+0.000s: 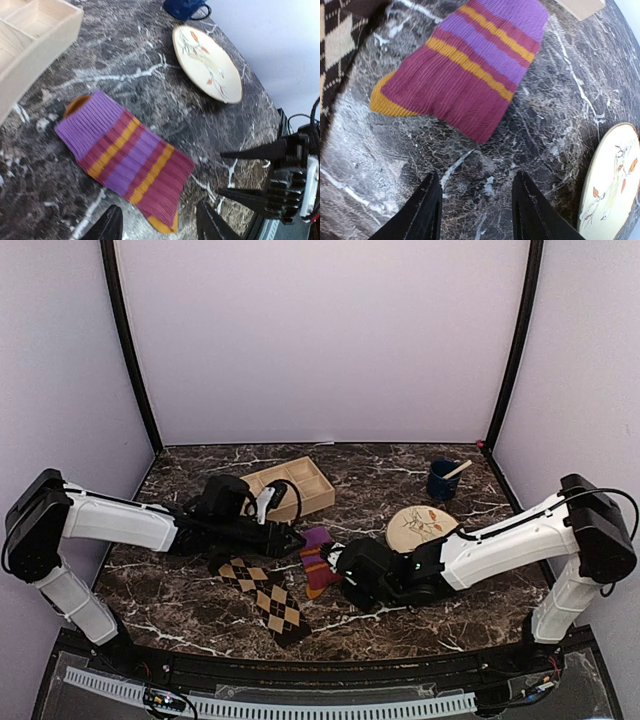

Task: Roll the socks
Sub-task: Pick up the sock from the center of the board.

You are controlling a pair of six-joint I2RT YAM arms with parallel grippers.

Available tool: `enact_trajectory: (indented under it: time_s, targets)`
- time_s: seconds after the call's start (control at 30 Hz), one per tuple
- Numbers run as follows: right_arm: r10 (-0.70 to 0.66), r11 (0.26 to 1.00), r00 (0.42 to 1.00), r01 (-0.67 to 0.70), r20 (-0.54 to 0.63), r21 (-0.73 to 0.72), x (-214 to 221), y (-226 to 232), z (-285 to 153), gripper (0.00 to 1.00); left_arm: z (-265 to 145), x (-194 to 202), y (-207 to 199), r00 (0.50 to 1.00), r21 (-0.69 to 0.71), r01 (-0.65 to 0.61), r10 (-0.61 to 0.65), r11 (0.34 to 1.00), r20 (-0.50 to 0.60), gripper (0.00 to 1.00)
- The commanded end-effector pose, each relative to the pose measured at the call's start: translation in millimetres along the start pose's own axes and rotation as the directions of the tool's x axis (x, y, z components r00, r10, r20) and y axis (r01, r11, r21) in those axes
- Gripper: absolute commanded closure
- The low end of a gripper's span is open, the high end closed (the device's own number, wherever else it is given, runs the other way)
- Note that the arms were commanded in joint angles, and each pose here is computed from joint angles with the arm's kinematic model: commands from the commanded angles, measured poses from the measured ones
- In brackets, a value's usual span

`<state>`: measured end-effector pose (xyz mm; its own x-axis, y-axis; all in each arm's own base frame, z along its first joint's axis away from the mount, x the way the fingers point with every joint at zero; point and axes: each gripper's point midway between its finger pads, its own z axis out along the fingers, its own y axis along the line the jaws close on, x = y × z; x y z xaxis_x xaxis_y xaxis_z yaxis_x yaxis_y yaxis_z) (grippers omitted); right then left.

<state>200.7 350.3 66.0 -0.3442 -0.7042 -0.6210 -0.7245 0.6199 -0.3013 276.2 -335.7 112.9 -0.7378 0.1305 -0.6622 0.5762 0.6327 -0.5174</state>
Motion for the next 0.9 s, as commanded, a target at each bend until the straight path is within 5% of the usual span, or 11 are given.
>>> enact_trajectory:
  time_s: [0.0, 0.53, 0.87]
  targets:
    - [-0.074, 0.996, 0.997, 0.074, 0.006, 0.058, -6, 0, 7, 0.56, -7, 27, -13, 0.999, -0.05, -0.043, 0.043, 0.998, -0.003, 0.48]
    - [0.014, 0.995, 0.996, -0.022, 0.084, 0.094, -12, -17, -11, 0.53, 10, 86, -41, 0.977, -0.019, -0.171, 0.167, 0.985, -0.132, 0.49]
    - [0.048, 0.994, 0.989, -0.061, 0.139, 0.092, -21, -26, -24, 0.53, 26, 89, -31, 0.979, -0.115, -0.135, 0.114, 0.984, -0.167, 0.48]
